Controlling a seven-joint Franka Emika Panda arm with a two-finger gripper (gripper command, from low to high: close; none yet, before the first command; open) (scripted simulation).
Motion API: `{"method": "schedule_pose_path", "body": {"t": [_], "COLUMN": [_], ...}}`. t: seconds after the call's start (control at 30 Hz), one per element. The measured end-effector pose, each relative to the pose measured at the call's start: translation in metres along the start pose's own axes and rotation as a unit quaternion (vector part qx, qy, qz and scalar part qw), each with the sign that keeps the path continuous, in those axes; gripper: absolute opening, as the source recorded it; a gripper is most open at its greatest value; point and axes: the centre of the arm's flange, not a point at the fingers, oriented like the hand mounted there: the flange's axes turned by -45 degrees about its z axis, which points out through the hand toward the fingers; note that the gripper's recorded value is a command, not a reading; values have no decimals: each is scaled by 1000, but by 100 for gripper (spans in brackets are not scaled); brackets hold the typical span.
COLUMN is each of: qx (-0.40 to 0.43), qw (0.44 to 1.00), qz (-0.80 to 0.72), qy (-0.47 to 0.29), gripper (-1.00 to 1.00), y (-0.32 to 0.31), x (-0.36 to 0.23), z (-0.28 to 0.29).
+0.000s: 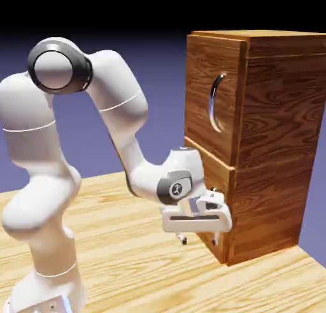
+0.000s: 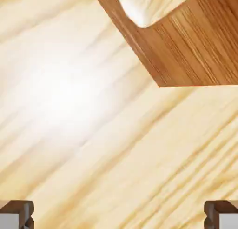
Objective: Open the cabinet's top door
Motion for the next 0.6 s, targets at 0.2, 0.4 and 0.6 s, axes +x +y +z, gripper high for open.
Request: {"method": "schedule_pose_path", "body": {"t": [0.2,0.4,0.6], "qx": [82,107,54], "qw": [971,895,789], "qz": [-223,-425,-591], "qy": [12,76,155], "gripper": [0,0,0], "y": [-60,-115,-150], "x": [36,74,110], "z": [49,58,31]}}
